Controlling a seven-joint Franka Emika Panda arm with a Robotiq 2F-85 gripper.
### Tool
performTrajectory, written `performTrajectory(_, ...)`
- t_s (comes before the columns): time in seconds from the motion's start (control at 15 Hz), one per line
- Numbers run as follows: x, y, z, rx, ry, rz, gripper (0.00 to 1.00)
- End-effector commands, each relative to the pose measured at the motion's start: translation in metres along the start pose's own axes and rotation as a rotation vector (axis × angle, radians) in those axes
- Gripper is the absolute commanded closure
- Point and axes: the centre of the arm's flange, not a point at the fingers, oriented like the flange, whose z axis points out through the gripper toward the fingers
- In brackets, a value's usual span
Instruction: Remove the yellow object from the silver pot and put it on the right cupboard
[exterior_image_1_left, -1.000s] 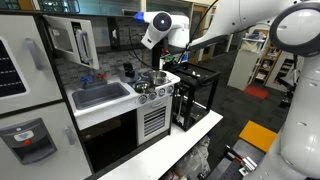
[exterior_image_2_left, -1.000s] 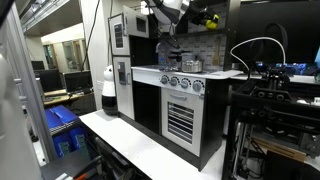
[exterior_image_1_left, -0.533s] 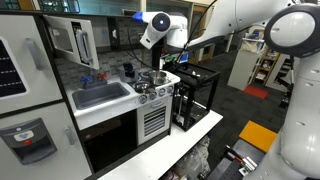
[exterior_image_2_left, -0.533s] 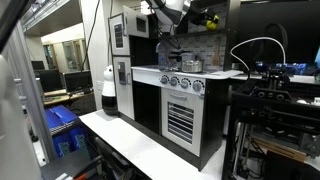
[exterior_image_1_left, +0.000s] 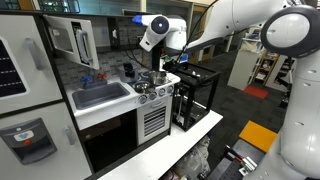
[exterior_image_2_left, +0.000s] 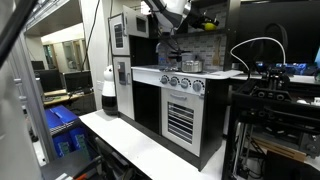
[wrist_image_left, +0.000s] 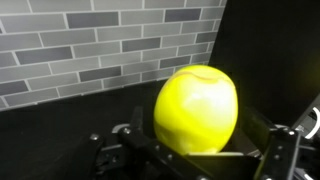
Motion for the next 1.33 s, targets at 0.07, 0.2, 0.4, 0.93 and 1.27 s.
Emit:
performTrajectory(0.07, 0.001, 0.000, 0.007, -0.015, -0.016, 0.011, 0.00)
performTrajectory(0.2, -0.001, 0.000, 0.007, -0.005, -0.020, 0.020, 0.00)
performTrajectory(0.4, -0.014, -0.002, -0.001, 0.031, -0.019, 0.070, 0.00)
performTrajectory(0.93, -0.040, 0.003, -0.040, 0.084, 0.054, 0.186, 0.00)
performTrajectory(1.27, -0.045, 0.022, -0.064, 0.084, 0.079, 0.210, 0.00)
